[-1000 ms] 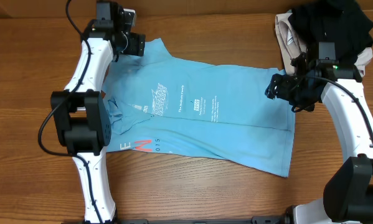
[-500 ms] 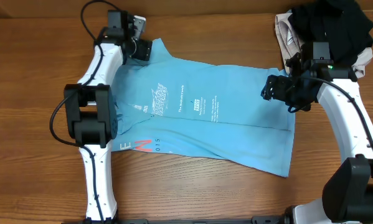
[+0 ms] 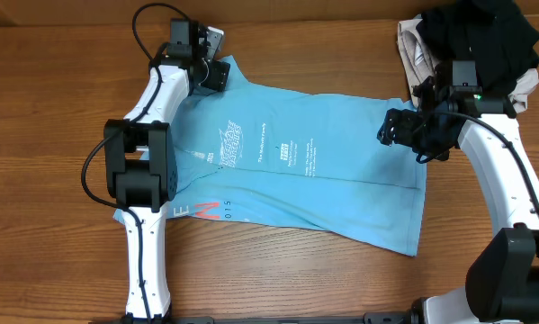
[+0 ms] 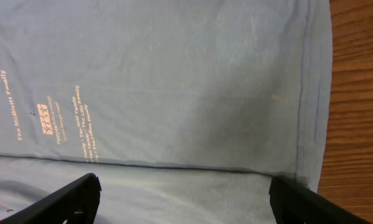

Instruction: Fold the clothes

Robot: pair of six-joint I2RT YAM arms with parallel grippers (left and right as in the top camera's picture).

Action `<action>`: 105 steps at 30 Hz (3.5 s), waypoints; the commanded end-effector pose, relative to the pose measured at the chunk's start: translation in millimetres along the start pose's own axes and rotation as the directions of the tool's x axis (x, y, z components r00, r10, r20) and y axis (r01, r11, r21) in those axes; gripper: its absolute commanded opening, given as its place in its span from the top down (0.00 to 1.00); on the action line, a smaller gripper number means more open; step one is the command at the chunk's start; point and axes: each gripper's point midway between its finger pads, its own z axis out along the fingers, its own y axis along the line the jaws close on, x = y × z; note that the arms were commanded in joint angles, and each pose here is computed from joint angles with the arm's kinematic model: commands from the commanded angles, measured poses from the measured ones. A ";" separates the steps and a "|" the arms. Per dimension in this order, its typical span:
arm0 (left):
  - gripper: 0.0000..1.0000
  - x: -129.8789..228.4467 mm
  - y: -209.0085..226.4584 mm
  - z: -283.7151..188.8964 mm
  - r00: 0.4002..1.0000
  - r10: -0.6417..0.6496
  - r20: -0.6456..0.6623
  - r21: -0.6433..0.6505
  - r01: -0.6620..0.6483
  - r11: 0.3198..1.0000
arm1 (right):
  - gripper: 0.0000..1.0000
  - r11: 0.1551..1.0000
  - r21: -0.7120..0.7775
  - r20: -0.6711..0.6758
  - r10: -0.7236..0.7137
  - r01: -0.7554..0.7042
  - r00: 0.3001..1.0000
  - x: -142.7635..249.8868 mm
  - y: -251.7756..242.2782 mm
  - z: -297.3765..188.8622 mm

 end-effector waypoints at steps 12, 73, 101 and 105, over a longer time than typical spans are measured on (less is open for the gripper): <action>0.25 -9.7 17.7 10.6 0.980 -0.188 0.067 -0.031 0.190 0.981 | 0.10 1.000 -0.018 0.071 -0.024 0.026 0.997 -15.4 7.5 -14.2; 0.96 -12.0 91.7 -142.9 0.937 -0.313 -0.154 -0.335 0.249 0.909 | 0.30 0.994 0.093 0.294 -0.087 0.062 0.952 -117.6 -24.2 107.8; 0.96 -7.1 55.7 -137.3 0.939 -0.259 -0.227 -0.260 0.198 0.945 | 0.46 0.985 0.103 0.559 -0.170 0.135 0.811 -178.8 14.4 156.6; 0.96 -6.8 55.6 -137.4 0.938 -0.260 -0.228 -0.260 0.198 0.945 | 0.59 0.980 0.169 0.541 -0.182 0.106 0.821 -172.4 4.7 174.4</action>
